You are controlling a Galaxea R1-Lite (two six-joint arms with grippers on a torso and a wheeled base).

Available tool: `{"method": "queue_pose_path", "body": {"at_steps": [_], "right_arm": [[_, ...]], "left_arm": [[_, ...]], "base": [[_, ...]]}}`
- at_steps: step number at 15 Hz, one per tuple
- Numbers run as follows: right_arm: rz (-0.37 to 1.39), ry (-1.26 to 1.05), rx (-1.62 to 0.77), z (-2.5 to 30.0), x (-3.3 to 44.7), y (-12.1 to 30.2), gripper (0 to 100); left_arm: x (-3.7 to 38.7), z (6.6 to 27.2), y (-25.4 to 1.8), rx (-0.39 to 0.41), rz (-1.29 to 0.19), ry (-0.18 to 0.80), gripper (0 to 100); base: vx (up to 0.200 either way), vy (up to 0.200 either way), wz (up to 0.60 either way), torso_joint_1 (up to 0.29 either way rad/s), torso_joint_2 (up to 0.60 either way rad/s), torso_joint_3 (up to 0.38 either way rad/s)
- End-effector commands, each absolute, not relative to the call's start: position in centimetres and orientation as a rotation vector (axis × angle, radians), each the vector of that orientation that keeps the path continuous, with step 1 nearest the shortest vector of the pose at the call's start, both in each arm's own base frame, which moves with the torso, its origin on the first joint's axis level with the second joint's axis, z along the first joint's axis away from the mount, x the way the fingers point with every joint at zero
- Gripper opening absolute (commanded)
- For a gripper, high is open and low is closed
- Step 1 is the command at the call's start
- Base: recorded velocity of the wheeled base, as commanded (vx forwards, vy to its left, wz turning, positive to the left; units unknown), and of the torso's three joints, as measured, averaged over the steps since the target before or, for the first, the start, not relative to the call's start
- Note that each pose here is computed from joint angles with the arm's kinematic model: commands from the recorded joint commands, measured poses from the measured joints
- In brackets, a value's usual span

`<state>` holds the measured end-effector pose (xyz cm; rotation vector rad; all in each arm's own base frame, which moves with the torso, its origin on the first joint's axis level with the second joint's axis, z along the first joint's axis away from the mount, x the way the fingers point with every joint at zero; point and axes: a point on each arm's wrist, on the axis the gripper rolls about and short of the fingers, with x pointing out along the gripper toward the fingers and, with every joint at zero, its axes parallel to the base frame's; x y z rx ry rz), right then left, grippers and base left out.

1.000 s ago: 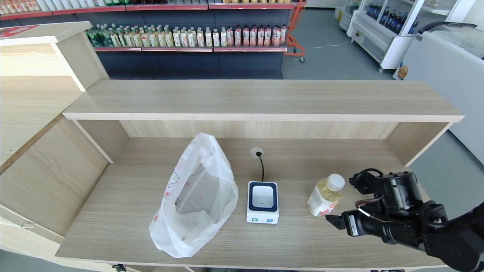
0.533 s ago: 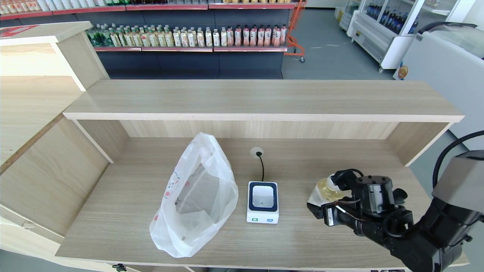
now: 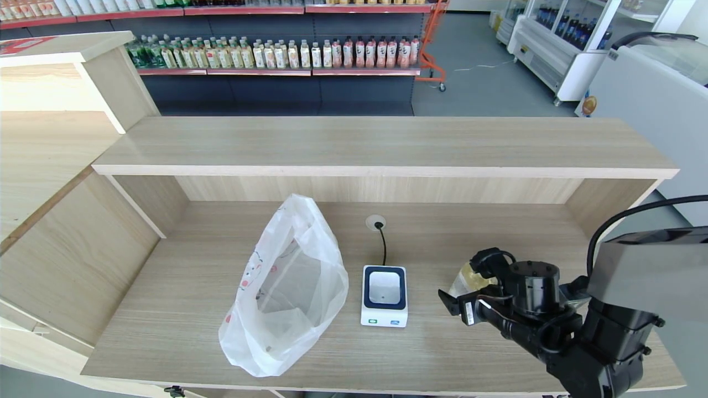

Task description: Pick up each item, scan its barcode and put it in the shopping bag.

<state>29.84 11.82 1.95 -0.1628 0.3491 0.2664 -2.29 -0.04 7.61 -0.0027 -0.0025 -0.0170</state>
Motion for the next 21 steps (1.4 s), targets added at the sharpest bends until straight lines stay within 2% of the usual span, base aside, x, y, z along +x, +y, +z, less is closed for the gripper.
{"method": "queue_pose_path", "body": {"at_steps": [1,11,12,21], "right_arm": [[0.275,0.355,-0.167,1.0,30.2,12.2,100],[0.278,0.281,-0.167,1.6,31.4,12.7,100],[0.278,0.281,-0.169,1.6,31.4,12.7,0],[0.274,0.265,-0.169,1.9,31.6,12.8,0]], "left_arm": [[-2.3,7.6,0.0,-0.003,-0.017,-0.003,100],[-2.3,7.6,0.0,-0.003,-0.017,-0.003,100],[-2.3,7.6,0.0,-0.003,-0.017,-0.003,100],[-2.3,7.6,0.0,-0.003,-0.017,-0.003,100]], "base": [[0.000,0.000,0.00,0.000,0.00,0.000],[0.000,0.000,0.00,0.000,0.00,0.000],[0.000,0.000,0.00,0.000,0.00,0.000],[0.000,0.000,0.00,0.000,0.00,0.000]]}}
